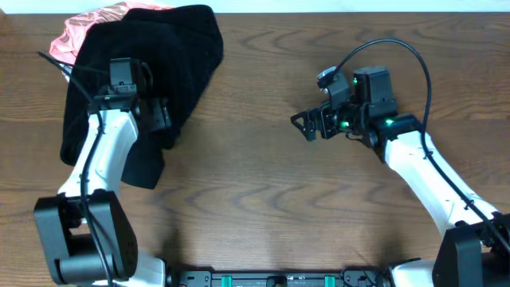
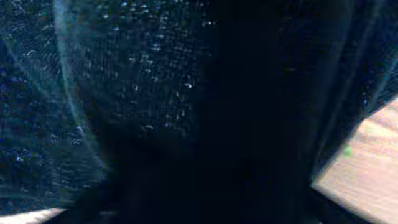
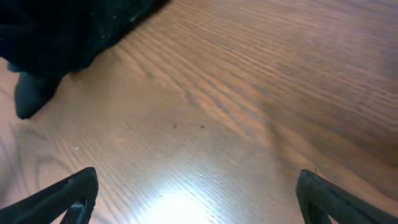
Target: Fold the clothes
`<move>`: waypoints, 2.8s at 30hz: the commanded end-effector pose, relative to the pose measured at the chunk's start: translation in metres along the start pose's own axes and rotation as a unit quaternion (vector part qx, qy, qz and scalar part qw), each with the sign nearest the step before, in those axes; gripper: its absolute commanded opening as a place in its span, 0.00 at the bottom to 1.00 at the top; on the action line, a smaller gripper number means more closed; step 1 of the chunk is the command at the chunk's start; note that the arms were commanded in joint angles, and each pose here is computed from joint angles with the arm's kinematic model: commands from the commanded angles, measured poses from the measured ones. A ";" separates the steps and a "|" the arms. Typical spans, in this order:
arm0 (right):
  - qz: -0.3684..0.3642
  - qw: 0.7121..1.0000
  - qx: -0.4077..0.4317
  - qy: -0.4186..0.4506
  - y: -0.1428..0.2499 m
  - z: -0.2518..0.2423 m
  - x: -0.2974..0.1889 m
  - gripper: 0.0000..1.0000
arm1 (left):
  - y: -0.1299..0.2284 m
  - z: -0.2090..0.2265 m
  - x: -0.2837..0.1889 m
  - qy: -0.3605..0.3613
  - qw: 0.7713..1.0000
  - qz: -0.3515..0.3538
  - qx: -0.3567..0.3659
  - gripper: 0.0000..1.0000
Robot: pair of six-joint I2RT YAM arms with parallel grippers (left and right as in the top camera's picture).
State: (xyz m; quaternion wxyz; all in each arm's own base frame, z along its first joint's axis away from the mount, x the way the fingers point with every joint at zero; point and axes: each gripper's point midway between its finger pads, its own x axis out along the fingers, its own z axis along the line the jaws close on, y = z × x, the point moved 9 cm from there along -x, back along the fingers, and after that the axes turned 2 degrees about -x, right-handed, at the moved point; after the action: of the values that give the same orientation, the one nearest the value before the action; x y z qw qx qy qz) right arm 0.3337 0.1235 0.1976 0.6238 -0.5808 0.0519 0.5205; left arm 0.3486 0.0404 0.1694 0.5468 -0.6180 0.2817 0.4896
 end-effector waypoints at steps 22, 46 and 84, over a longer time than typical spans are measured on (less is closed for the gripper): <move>-0.015 0.998 0.047 0.026 -0.004 -0.022 -0.024 0.89 | -0.052 -0.064 -0.211 0.148 0.931 -0.332 0.026 0.06; -0.141 0.983 0.052 0.105 0.002 -0.016 -0.176 0.95 | -0.014 -0.246 -0.248 0.380 0.828 -0.404 0.082 0.06; 0.066 0.993 0.049 0.089 0.032 0.006 -0.094 0.93 | 0.116 -0.217 -0.179 0.262 0.944 -0.016 0.198 0.70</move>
State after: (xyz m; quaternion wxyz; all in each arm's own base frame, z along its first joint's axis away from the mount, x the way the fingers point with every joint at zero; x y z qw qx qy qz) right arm 0.2577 0.0672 0.2510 0.6145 -0.5899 0.1311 0.5071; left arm 0.2534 -0.2187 0.2872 0.5882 -0.6177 0.4757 0.2148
